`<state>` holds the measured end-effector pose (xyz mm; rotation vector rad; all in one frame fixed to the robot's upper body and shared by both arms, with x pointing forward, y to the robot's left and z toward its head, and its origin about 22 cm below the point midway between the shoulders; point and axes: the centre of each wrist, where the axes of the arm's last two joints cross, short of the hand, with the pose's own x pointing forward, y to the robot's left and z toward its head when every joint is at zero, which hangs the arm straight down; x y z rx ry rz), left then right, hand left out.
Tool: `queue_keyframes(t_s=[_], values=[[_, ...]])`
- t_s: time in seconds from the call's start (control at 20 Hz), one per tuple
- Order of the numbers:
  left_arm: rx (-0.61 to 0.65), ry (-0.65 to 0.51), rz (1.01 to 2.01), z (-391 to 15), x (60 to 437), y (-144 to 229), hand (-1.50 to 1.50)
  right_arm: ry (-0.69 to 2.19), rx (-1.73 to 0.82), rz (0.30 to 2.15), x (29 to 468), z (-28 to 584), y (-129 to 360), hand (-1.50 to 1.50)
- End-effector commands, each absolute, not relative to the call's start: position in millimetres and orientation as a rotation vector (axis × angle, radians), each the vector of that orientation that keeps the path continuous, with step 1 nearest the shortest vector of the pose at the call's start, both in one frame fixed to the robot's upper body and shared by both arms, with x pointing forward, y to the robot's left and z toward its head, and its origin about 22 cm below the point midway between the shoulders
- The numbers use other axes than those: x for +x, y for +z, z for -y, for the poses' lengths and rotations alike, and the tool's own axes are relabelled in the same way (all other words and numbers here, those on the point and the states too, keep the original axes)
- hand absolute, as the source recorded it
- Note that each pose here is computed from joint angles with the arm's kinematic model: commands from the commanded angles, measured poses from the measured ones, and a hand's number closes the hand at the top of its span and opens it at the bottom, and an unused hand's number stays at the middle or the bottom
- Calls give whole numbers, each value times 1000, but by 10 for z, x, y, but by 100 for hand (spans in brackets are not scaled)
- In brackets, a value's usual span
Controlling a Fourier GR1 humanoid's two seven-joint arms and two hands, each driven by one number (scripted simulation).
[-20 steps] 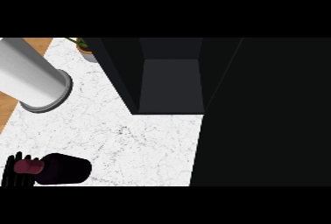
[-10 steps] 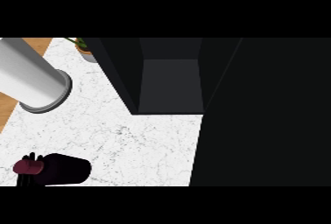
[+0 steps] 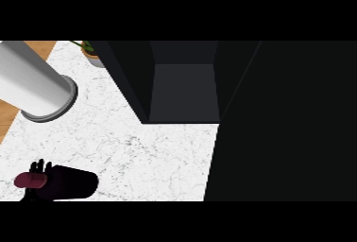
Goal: Pick up the wine, place it into the cabinet and close the cabinet
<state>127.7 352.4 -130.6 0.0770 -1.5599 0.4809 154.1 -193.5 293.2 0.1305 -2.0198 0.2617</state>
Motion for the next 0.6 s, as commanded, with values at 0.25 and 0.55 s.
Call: queue_keyframes(t_s=[0.25, 0.55], values=[[55, 463, 1588, -3495, 1406, -1448, -150, 281, 201, 1992, 1338, 1953, 2962, -150], [-31, 451, 1611, -3166, 1676, -1536, 150, 280, 197, 1988, 1294, 2030, 3060, -150]])
